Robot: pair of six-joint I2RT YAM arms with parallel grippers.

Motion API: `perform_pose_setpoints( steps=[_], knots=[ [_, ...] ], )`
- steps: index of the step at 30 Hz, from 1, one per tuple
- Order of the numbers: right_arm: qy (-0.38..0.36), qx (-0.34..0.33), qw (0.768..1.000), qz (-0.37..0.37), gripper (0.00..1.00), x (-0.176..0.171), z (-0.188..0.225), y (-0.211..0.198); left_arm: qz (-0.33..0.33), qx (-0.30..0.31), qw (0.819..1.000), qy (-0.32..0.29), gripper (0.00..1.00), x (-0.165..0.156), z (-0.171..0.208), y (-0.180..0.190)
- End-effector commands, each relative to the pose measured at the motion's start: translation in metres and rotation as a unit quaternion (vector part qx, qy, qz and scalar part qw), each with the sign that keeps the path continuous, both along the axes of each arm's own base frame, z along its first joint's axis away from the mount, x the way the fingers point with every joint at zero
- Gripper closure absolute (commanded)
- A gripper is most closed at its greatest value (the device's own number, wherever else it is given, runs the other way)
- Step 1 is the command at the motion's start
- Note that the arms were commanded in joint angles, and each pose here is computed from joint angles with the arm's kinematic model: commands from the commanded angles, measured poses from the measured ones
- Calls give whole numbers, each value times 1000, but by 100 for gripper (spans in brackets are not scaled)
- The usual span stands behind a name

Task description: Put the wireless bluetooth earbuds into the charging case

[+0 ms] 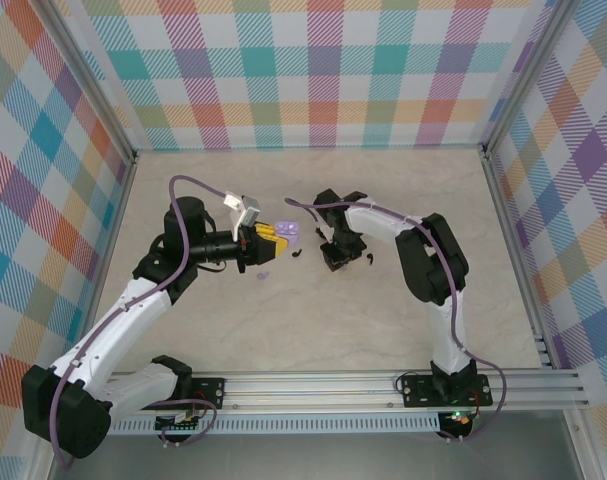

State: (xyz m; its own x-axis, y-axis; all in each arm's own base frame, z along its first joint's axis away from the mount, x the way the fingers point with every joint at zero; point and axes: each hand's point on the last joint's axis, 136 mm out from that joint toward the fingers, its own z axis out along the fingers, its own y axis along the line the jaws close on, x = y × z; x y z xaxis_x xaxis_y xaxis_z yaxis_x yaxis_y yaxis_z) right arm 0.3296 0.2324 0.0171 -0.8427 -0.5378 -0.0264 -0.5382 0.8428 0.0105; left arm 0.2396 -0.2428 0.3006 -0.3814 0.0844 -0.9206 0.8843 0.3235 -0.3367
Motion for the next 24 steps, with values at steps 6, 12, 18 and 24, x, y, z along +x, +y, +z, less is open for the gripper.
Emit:
perform_pose_setpoints(
  steps=[6,12,18,24],
  knots=[
    [5,3,1000,-1,68,3,-5,6,3,-1,1000,-15,90,1,5,4],
    [8,1,1000,-1,70,1,-8,8,2,0,1000,-15,90,2,4,4],
    [8,-3,1000,-9,80,0,-9,7,2,0,1000,-15,89,1,4,4],
    [-3,9,999,-38,81,7,0,3,2,2,1000,-14,89,2,4,4]
  ],
)
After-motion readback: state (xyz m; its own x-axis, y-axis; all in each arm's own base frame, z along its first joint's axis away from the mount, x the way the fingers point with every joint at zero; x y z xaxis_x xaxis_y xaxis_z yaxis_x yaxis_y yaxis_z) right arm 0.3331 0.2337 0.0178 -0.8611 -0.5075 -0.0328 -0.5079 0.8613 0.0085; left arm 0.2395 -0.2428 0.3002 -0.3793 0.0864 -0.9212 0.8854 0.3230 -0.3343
